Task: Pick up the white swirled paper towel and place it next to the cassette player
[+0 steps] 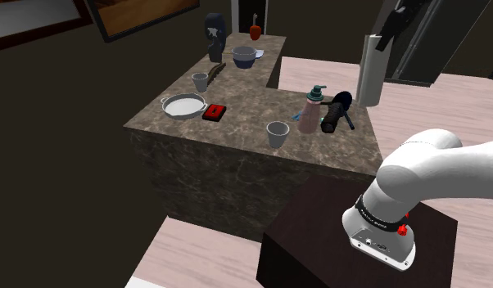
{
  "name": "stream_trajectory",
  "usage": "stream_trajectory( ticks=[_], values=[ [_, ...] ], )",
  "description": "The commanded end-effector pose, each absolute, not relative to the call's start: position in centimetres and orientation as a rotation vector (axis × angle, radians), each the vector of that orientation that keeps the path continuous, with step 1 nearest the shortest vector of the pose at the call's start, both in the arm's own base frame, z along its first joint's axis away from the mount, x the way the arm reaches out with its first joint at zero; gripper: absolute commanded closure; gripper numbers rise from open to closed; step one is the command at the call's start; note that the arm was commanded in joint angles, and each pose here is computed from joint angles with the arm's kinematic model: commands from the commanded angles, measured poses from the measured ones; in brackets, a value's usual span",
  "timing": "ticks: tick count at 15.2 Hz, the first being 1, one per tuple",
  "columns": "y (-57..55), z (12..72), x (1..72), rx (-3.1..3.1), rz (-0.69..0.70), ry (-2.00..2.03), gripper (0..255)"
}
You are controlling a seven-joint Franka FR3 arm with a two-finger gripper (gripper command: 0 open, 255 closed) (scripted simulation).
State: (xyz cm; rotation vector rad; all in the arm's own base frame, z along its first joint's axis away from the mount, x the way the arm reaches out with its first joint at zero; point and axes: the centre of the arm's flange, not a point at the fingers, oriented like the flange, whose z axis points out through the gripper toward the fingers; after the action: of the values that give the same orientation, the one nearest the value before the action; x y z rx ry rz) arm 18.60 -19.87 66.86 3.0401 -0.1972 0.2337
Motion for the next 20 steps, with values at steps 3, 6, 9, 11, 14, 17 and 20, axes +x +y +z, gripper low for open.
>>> stream_trajectory(
  ticks=[3,6,9,11,14,17,20],
  values=[
    [-19.9,69.0,18.5,3.040,0.234,-0.197,255],
    [-18.6,68.8,20.7,3.040,0.234,-0.197,255],
    [-16.7,67.7,24.0,3.040,0.234,-0.197,255],
    [-15.4,67.0,26.2,3.040,0.234,-0.197,255],
    [-13.5,65.8,29.5,3.040,0.234,-0.197,255],
    [-11.6,64.7,32.7,3.040,0.234,-0.197,255],
    [-9.7,63.6,36.0,3.040,0.234,-0.197,255]
  ],
)
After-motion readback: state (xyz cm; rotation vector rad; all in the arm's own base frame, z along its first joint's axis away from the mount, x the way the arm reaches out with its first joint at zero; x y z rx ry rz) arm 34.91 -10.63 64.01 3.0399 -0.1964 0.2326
